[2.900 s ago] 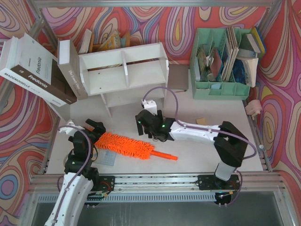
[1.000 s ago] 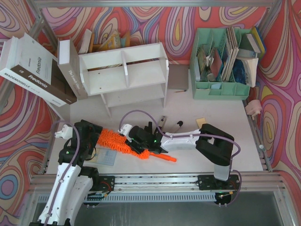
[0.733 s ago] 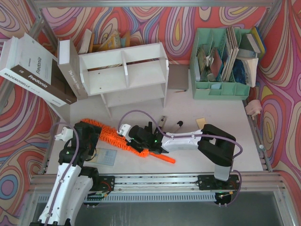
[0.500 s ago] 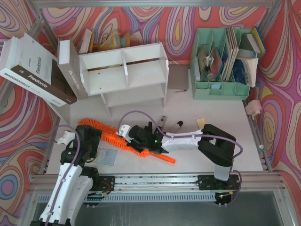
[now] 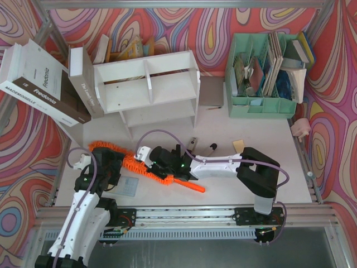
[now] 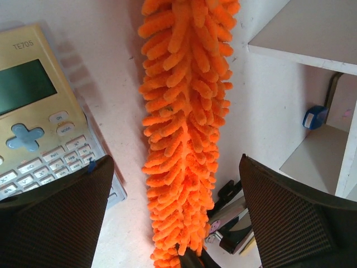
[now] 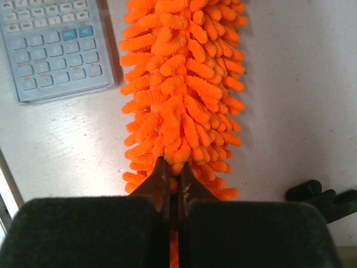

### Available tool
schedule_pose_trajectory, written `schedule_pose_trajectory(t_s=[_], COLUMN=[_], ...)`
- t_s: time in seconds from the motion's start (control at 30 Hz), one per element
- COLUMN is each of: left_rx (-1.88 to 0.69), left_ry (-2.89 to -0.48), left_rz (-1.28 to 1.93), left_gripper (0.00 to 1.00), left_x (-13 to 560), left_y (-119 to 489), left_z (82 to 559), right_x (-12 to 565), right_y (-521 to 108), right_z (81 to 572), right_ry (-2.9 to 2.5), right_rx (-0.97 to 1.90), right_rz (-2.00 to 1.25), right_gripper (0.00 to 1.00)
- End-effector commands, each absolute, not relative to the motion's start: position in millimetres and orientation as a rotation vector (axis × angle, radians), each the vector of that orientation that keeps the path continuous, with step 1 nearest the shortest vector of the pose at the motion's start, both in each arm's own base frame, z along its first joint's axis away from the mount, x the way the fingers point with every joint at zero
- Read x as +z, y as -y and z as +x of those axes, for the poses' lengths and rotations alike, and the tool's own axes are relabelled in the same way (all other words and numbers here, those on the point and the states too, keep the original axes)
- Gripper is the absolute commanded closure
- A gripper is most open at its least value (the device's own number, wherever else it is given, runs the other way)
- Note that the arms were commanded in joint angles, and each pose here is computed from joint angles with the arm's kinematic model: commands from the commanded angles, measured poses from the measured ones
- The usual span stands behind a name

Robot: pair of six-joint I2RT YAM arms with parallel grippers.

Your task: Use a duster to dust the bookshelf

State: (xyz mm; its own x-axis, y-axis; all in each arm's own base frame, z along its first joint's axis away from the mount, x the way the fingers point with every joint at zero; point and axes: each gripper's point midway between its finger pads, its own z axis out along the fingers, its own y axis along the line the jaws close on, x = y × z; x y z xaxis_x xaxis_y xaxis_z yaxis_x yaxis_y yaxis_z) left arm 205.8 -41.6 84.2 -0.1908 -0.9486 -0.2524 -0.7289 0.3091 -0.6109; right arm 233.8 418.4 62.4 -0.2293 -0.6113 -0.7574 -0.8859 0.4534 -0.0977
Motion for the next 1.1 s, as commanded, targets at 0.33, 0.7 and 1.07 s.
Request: schedule_pose_trajectory(t_s=[0.33,0.7,1.07], left_rx=[-0.529,-0.595,-0.575], left_ry=[-1.992,-1.994,-1.906], left_rz=[-1.501,-1.475,-1.500], left_gripper=[0.21,0.35,1.00], left_x=[60,60,82], left_y=[50,58,45], left_z=[221,231,217], right_x=[135,144,148], right_y=[-444,-454,-450], right_z=[222,203,196], right_ry=[-1.820,-1.798,-1.792], right_rx=[0.616,0.691,0.680], right_rz=[-1.178,-1.168,-1.140], right_gripper=[1.00,1.00,1.00])
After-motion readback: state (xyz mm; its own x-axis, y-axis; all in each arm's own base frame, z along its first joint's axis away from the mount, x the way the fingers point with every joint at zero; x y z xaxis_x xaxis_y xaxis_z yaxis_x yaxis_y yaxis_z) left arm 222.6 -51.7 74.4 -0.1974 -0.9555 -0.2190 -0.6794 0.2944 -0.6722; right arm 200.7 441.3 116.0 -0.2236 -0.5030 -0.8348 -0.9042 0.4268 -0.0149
